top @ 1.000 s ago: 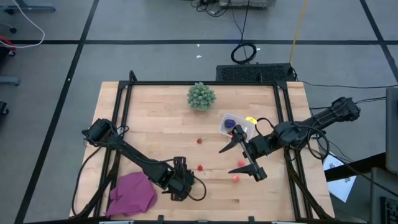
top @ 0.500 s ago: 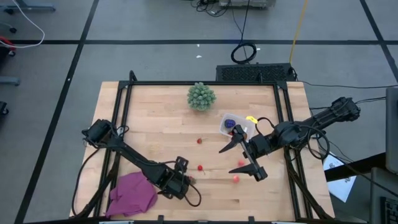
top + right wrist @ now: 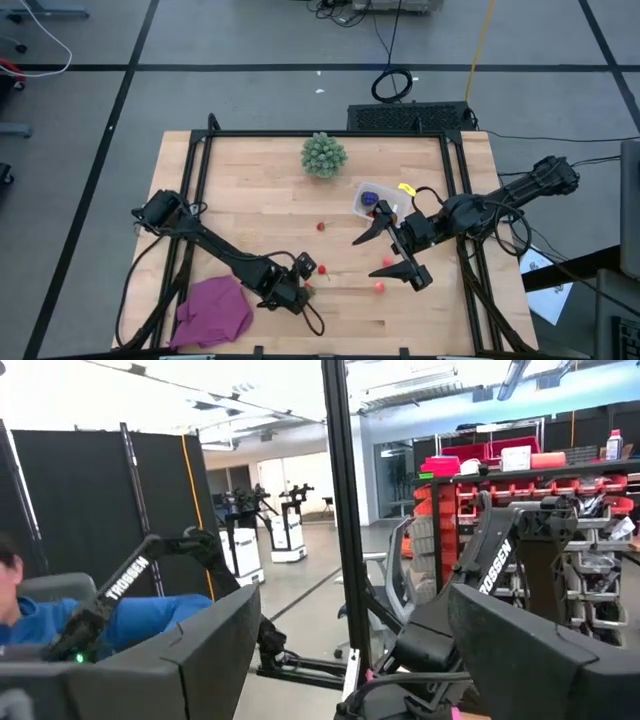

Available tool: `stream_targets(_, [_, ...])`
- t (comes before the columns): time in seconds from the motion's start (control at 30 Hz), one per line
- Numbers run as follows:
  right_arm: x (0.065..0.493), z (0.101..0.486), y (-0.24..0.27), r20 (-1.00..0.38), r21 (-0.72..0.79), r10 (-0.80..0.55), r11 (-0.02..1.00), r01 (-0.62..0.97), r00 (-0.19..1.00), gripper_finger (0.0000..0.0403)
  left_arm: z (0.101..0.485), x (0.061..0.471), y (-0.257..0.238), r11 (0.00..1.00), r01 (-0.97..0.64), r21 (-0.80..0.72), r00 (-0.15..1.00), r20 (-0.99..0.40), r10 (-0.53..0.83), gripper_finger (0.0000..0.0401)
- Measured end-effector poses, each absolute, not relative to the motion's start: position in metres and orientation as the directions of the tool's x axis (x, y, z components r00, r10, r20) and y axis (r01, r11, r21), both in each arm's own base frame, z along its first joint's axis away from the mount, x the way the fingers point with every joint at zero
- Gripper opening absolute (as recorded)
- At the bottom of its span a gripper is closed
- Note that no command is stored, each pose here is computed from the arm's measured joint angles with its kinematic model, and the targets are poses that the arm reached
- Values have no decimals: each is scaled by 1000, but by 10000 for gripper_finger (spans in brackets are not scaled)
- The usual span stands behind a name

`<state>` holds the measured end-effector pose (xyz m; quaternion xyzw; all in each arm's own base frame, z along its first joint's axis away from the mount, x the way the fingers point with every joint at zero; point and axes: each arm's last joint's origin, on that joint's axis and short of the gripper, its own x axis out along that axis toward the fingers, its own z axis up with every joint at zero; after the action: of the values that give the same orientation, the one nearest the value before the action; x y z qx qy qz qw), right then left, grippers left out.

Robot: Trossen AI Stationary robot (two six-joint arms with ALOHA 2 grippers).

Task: Pick and placing Produce into tupperware
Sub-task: Put the red strawberry into the transparent bin

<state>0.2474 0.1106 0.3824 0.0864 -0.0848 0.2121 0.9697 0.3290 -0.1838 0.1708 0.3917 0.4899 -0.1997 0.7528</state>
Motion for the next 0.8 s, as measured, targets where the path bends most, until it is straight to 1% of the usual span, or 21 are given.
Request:
stream_targets(0.27, [247, 385, 110, 230, 146, 394, 890, -432, 890, 311, 163, 333, -193, 576, 729, 370, 443, -896, 15, 262])
stream_targets(0.37, [247, 385, 110, 232, 146, 394, 890, -432, 890, 311, 155, 332, -194, 551, 750, 366, 422, -906, 27, 262])
stream_targets(0.43, [248, 384, 111, 232, 146, 393, 890, -431, 890, 311, 153, 336, -195, 544, 749, 378, 442, -897, 15, 262])
stream_targets(0.5, [250, 383, 112, 232, 150, 393, 889, -432, 890, 311, 148, 336, -194, 531, 761, 373, 425, -905, 27, 262])
stream_targets(0.6, [252, 381, 113, 224, 168, 394, 885, -433, 892, 311, 144, 339, -194, 506, 767, 393, 436, -899, 38, 262])
stream_targets(0.8, [259, 375, 116, 208, 189, 395, 881, -433, 895, 311, 145, 344, -188, 517, 754, 405, 450, -892, 42, 262])
